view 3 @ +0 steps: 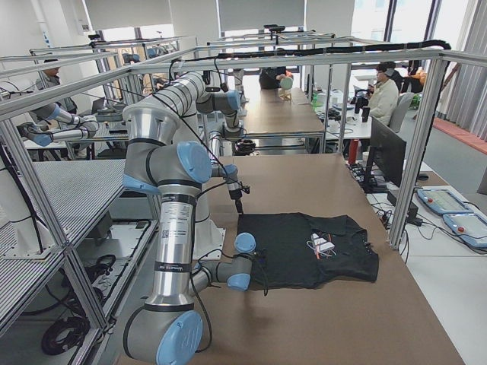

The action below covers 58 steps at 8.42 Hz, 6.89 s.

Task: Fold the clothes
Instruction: 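Grasp the hem corners nearest the robot with both grippers, then lift the hem with both grippers and fold it toward the neckline, then lay the held hem down near the neckline with both grippers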

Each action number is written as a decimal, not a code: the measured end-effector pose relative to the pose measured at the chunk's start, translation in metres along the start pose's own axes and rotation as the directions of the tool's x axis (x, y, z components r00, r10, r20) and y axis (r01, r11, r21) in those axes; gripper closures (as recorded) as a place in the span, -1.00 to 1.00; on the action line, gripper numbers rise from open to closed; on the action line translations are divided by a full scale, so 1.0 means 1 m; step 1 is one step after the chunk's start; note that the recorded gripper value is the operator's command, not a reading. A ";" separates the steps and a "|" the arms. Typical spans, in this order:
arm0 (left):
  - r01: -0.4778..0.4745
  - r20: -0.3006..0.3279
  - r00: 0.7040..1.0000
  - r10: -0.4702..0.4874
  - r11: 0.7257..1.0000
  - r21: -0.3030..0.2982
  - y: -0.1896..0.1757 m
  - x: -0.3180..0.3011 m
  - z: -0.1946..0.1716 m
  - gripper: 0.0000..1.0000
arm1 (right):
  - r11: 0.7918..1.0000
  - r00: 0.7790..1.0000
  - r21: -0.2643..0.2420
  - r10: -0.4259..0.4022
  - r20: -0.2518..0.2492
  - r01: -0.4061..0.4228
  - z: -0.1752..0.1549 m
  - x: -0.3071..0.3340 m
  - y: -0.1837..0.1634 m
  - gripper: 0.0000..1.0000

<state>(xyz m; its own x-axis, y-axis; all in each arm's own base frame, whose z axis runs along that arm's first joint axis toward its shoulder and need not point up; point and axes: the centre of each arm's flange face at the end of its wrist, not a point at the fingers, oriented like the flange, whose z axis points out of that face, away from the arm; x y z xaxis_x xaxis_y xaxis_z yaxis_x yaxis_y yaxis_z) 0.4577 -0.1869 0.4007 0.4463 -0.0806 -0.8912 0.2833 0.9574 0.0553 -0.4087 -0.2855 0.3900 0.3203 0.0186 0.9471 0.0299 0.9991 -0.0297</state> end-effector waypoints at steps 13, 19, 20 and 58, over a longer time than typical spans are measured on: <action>-0.191 -0.478 0.878 0.041 0.944 -0.270 -0.055 0.080 -0.131 1.00 | 0.978 0.961 -0.197 -0.010 0.276 0.067 -0.162 -0.018 -0.005 1.00; -0.293 -0.587 0.809 0.041 0.893 -0.342 -0.069 0.054 -0.192 1.00 | 0.929 0.902 -0.350 0.047 0.430 0.118 -0.219 -0.026 0.026 1.00; -0.258 -0.564 0.825 0.038 0.912 -0.317 -0.073 0.052 -0.172 1.00 | 0.938 0.907 -0.330 0.044 0.420 0.108 -0.203 -0.013 0.005 1.00; 0.235 -0.253 0.946 -0.201 0.966 0.111 -0.306 0.082 -0.055 1.00 | 0.891 0.992 0.445 0.040 0.120 -0.090 -0.147 0.014 -0.253 1.00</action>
<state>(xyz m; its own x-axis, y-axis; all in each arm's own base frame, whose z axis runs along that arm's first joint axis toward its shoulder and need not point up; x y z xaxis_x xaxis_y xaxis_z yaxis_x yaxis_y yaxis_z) 0.3609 -0.4713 0.2861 0.1509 -0.1991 -0.9683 0.4726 0.8748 -0.1062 -0.2725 -0.5434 0.3637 0.2051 0.0633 0.9767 -0.4234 0.9054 0.0302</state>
